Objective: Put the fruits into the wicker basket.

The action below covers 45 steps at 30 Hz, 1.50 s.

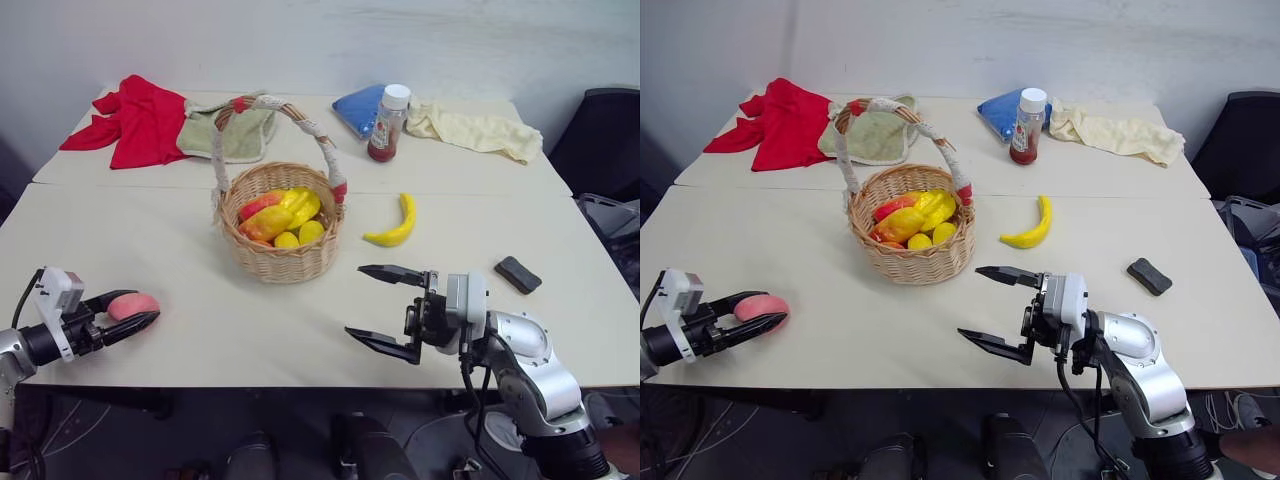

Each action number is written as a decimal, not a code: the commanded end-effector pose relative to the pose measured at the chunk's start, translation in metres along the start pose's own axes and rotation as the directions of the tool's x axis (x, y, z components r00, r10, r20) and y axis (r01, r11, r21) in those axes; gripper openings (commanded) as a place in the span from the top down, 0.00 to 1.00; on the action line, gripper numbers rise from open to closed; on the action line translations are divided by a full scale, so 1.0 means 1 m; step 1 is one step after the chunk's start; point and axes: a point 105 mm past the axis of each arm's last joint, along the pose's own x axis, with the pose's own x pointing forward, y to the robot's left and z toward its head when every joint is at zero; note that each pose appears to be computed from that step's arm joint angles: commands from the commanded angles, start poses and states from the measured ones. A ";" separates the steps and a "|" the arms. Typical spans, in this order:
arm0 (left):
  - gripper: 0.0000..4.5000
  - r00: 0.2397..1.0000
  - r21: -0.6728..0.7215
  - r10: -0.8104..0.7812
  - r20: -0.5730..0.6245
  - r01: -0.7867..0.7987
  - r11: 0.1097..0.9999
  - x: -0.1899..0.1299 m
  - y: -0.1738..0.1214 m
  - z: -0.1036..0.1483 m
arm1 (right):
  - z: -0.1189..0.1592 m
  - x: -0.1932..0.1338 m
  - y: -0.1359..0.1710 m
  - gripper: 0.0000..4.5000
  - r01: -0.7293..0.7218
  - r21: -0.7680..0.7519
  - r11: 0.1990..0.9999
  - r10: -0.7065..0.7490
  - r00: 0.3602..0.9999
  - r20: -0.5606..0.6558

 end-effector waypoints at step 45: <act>0.00 0.888 0.406 -0.330 0.321 0.186 0.895 0.052 -0.077 0.141 | -0.061 -0.023 -0.198 0.00 0.945 0.080 0.317 -0.760 0.303 -0.575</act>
